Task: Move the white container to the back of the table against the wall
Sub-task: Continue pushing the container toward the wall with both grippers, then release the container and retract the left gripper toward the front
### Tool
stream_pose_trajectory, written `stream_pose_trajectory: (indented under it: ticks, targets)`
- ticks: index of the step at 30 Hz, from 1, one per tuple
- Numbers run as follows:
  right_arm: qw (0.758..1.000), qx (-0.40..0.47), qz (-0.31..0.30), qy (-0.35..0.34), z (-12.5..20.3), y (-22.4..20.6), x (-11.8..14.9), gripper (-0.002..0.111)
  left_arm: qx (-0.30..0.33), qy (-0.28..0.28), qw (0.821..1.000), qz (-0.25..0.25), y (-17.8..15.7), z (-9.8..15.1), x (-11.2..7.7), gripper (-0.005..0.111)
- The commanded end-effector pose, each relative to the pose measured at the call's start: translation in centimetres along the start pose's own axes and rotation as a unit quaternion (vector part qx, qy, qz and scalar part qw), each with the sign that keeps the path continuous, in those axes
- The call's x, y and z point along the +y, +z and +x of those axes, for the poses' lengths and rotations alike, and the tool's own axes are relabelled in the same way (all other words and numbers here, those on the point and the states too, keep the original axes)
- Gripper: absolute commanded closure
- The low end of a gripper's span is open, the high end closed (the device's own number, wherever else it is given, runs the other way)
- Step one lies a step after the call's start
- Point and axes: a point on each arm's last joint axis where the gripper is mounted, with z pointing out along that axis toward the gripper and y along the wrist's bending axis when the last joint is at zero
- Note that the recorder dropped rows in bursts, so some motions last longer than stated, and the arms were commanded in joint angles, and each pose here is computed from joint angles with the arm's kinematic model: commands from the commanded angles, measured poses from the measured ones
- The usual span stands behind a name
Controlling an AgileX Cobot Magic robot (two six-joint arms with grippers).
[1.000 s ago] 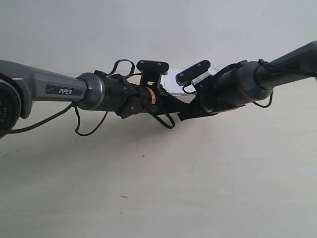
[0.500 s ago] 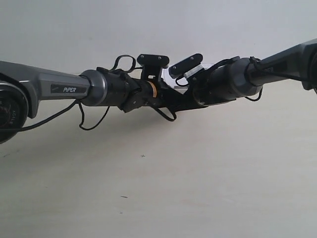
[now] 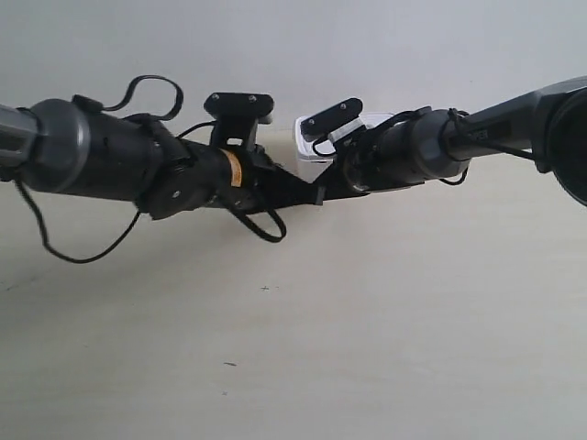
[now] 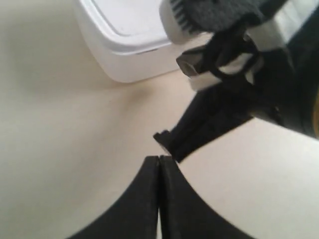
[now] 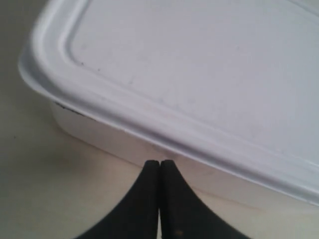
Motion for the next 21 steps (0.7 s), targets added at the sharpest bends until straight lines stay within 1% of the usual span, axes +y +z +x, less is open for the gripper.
stream_pose_trajectory:
  ticks: [1, 2, 7, 11, 14, 18, 21]
  targets:
    - [1.000, -0.016, 0.000, 0.007, -1.1, -0.2, -0.4, 0.108, -0.023, -0.012, 0.999, 0.035, -4.9, 1.9, -0.8, 0.107]
    - [1.000, -0.021, 0.000, 0.008, -1.4, -0.2, -0.4, 0.108, -0.024, -0.008, 0.998, 0.049, -6.3, 3.3, -1.1, 0.107]
    - [1.000, -0.026, 0.003, 0.007, -1.8, -0.3, -0.5, 0.108, -0.041, -0.002, 0.996, 0.081, -9.8, 5.5, -1.7, 0.107]
    - [1.000, -0.025, 0.005, 0.004, -1.7, -0.2, -0.5, 0.108, -0.043, -0.024, 0.996, 0.079, -12.0, 6.7, -1.3, 0.107]
    - [1.000, -0.023, 0.009, -0.002, -1.6, 0.0, -0.5, 0.108, -0.044, -0.025, 0.996, 0.079, -13.5, 7.4, -1.0, 0.107]
    - [0.999, -0.011, 0.036, -0.012, -1.1, 0.5, -0.8, 0.108, -0.043, -0.030, 0.996, 0.078, -15.2, 8.7, -0.6, 0.107]
    - [0.999, -0.009, 0.043, -0.023, -1.0, 0.5, -0.9, 0.108, -0.043, -0.031, 0.995, 0.079, -16.4, 9.7, -0.3, 0.107]
